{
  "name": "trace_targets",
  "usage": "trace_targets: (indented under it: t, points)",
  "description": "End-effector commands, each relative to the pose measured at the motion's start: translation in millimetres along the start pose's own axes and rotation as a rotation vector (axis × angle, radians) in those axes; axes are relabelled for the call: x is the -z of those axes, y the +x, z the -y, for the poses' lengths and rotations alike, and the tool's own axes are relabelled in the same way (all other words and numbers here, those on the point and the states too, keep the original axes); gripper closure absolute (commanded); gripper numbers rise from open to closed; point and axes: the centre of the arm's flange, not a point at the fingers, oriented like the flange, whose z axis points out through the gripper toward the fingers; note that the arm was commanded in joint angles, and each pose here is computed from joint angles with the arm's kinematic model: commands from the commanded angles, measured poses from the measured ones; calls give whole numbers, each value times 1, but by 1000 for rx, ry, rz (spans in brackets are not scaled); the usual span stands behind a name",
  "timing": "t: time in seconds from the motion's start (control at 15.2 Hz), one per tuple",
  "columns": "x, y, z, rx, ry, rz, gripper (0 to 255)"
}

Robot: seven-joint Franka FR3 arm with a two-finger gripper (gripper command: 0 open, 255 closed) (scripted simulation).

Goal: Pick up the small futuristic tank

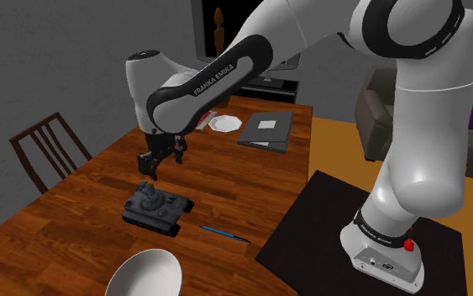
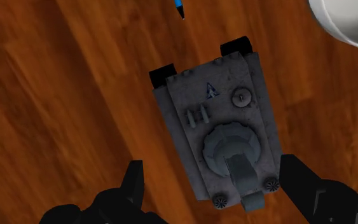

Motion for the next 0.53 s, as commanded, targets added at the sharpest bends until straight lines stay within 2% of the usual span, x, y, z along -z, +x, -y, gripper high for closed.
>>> trace_targets:
  t: [0.0, 0.26, 0.46]
  points:
    - [-17, 15, 17, -2, 2, 0, 0]
    - [-46, 42, 47, -3, 6, 0, 0]
    - [-62, 41, 46, -3, 6, 0, 0]
